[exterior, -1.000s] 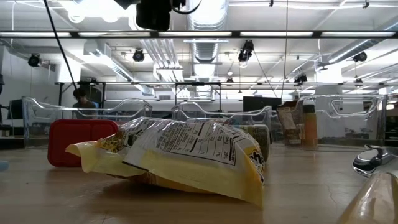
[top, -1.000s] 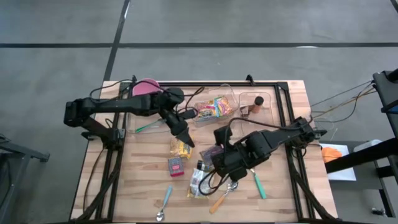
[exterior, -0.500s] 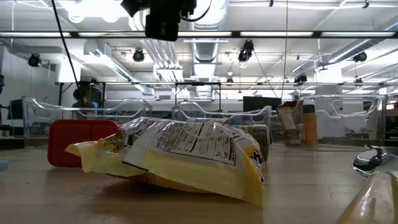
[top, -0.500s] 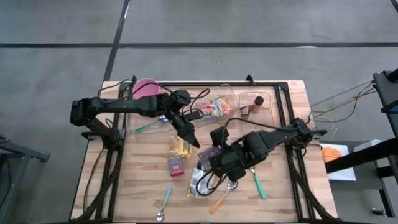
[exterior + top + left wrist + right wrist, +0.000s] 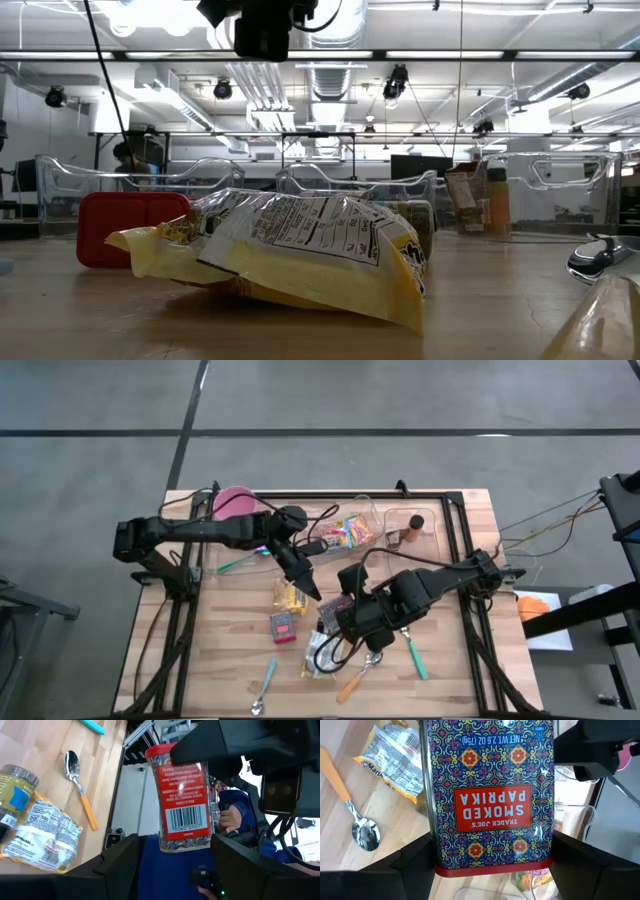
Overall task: Pick & Place Food Item
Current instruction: Put the red seasoning can into the right transparent bin
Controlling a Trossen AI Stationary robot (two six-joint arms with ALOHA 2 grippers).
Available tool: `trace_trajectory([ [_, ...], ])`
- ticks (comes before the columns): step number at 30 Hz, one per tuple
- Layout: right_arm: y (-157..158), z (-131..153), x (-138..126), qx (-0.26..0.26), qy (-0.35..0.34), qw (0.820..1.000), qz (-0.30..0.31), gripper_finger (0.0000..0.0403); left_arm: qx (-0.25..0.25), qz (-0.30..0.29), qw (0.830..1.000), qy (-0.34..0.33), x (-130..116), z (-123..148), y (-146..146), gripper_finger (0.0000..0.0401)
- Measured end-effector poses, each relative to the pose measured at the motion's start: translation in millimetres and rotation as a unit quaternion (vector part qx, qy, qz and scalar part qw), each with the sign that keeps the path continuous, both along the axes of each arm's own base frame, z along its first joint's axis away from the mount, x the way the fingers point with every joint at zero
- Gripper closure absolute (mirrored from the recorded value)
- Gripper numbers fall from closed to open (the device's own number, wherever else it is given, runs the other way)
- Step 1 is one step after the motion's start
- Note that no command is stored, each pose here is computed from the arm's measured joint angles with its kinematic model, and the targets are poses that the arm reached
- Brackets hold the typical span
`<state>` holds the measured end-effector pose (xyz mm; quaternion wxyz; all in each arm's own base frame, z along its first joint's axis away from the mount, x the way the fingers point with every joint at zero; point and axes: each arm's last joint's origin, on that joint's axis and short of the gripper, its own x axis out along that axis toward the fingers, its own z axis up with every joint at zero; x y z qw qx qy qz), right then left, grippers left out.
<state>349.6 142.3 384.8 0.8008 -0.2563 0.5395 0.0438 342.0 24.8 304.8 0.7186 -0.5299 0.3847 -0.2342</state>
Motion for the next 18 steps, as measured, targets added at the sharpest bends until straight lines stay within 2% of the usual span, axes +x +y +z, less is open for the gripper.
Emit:
trace_trajectory([
  [9,0,0,0,0.005,-0.002,1.0,-0.012,0.0097,-0.002,0.009,1.0,-0.003,1,2,0,0.0145],
  [14,0,0,0,0.007,-0.002,1.0,-0.015,0.0097,0.027,-0.006,0.998,-0.06,3,5,1,0.0145],
  [18,0,0,0,0.01,-0.002,1.0,-0.017,0.0097,0.019,-0.027,0.995,-0.098,5,12,0,0.0145],
])
